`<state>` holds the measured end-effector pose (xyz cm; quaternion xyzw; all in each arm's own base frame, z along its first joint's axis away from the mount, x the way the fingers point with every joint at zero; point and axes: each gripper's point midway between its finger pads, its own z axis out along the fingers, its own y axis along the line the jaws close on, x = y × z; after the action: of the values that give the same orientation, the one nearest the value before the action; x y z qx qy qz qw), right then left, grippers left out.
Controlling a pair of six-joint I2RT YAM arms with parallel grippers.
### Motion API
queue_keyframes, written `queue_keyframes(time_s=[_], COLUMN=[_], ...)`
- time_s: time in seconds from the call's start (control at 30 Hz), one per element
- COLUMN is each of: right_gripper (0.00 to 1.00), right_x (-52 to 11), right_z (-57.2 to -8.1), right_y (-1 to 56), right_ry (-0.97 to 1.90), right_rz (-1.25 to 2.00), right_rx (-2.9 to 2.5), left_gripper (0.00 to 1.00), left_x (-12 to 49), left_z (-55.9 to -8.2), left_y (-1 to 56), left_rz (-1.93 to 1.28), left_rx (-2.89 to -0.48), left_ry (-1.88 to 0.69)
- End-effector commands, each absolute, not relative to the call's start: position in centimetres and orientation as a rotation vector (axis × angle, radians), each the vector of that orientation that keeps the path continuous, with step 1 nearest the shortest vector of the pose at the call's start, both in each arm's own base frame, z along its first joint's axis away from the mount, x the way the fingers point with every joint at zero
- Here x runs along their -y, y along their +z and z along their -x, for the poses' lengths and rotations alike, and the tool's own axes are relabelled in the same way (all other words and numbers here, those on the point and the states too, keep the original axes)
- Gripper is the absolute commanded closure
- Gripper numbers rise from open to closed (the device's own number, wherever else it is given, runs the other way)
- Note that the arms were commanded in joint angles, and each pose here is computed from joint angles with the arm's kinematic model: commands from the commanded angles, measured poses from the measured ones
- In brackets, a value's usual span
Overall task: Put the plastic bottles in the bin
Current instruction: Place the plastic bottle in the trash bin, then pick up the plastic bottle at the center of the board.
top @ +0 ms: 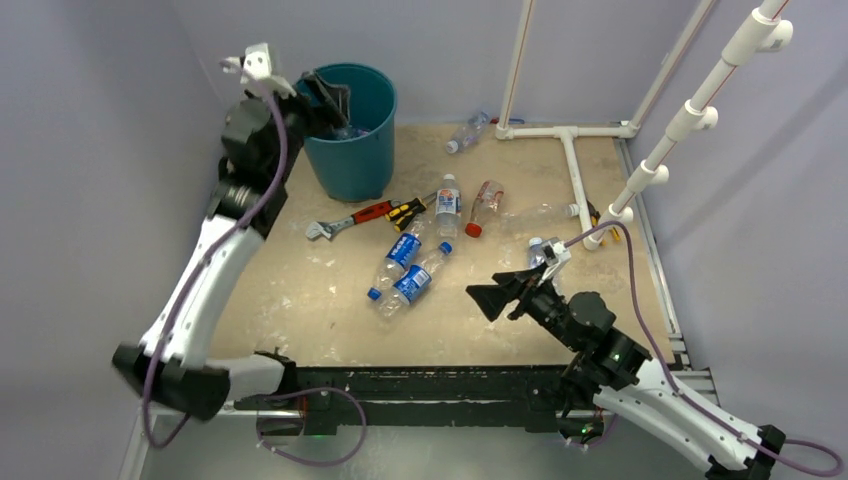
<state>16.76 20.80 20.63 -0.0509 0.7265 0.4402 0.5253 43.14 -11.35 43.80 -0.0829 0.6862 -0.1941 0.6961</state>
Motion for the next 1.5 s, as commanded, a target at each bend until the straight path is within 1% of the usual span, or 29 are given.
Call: queue_keyframes(time_s=[0.0,0.17,0.33,0.43,0.5,0.6,0.7,0.8,0.97,1.13,1.23,1.47], right_gripper=[0.01,0.02,0.03,0.02,0.01,0.01,0.01,0.01,0.01,0.01,0.01,0.01], right_x=[-18.2,-16.9,-13.0,-12.0,-11.9,-11.4,-9.6,-7.0,-4.7,-4.7,-5.0,-4.5], right_z=[-18.3,-19.3,-21.0,-22.0,-22.7,-24.0,-25.8,-27.4,-27.4,-27.4,-27.1,-26.7], right_y=[22.1,21.3,18.9,17.3,16.1,15.9,15.3,14.0,13.3,10.4,8.1,6.1], right_ry=[0.956,0.868,0.679,0.547,0.437,0.289,0.134,0.081,-0.013,-0.038,-0.003,-0.039], right_rz=[-0.05,-0.157,-0.492,-0.578,-0.596,-0.582,-0.603,-0.681,-0.765,-0.845,-0.907,-0.937], right_rx=[-1.709,-1.761,-1.804,-1.832,-1.881,-1.908,-1.938,-1.979,-1.965,-2.046,-2.091,-2.11], left_gripper=[0.23,0.23,0.23,0.23,0.22,0.23,0.23,0.24,0.24,0.24,0.24,0.24], left_x=[13.6,15.2,16.8,18.5,19.6,21.1,21.6,21.6,21.5,21.4,21.4,21.0], left_z=[-35.1,-29.9,-26.6,-25.0,-24.3,-23.5,-23.3,-23.2,-22.8,-22.7,-22.3,-21.5], left_y=[43.9,36.6,27.0,23.1,21.7,21.1,21.2,21.2,20.6,20.5,20.5,20.5], left_rz=[0.158,0.126,0.088,0.078,0.081,0.092,0.113,0.138,0.149,0.145,0.144,0.139], left_rx=[-1.53,-1.704,-1.944,-2.007,-2.021,-1.986,-1.917,-1.879,-1.866,-1.861,-1.853,-1.846], left_ry=[-0.526,-0.631,-0.656,-0.72,-0.798,-0.944,-1.032,-1.071,-1.09,-1.094,-1.116,-1.13])
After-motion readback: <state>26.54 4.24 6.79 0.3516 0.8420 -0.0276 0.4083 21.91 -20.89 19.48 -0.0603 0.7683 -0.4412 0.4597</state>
